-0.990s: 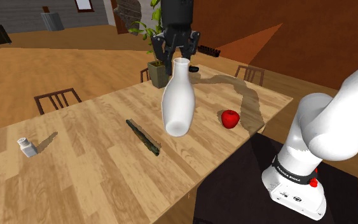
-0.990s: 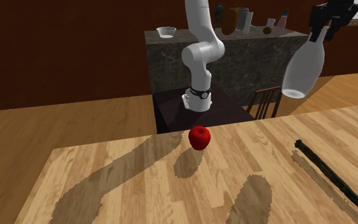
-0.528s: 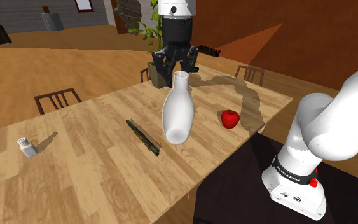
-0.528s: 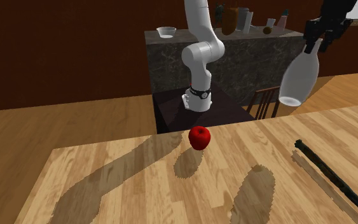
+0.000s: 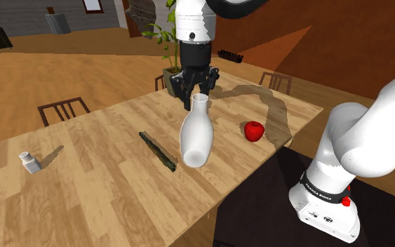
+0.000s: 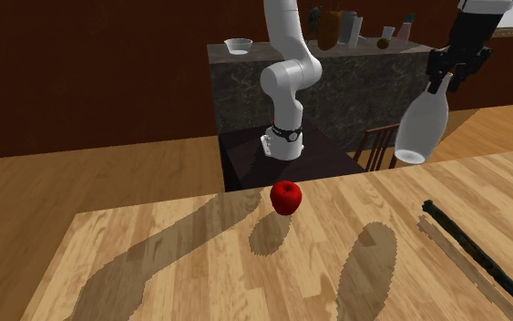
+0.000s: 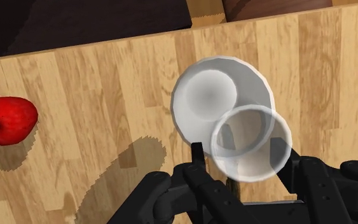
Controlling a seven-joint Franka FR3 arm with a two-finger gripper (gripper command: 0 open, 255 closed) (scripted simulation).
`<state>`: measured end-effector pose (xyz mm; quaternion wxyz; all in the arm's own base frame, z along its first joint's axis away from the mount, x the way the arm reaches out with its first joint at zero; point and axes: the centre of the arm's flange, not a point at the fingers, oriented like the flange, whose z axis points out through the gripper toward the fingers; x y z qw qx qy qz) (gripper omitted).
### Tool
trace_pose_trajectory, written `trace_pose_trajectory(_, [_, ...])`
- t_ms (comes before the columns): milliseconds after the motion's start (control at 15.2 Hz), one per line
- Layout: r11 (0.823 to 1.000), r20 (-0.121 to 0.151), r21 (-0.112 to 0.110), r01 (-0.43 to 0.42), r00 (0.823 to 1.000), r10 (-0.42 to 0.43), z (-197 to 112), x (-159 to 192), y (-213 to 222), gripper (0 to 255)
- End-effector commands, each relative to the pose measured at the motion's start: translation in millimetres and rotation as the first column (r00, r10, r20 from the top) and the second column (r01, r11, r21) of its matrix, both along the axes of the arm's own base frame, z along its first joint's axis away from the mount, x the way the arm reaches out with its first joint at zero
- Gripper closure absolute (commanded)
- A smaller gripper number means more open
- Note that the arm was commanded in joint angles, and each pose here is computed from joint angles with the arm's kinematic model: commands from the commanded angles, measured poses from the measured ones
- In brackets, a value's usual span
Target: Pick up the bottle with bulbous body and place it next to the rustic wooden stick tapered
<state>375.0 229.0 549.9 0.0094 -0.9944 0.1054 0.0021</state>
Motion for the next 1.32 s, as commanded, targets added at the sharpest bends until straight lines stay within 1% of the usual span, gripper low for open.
trace_pose_trajectory(0, [1.0,0.001,0.0,0.0,1.0,0.0,-9,0,-1,255])
trace_pose_trajectory(1254, [1.0,0.001,0.0,0.0,1.0,0.0,-109,0,-1,255])
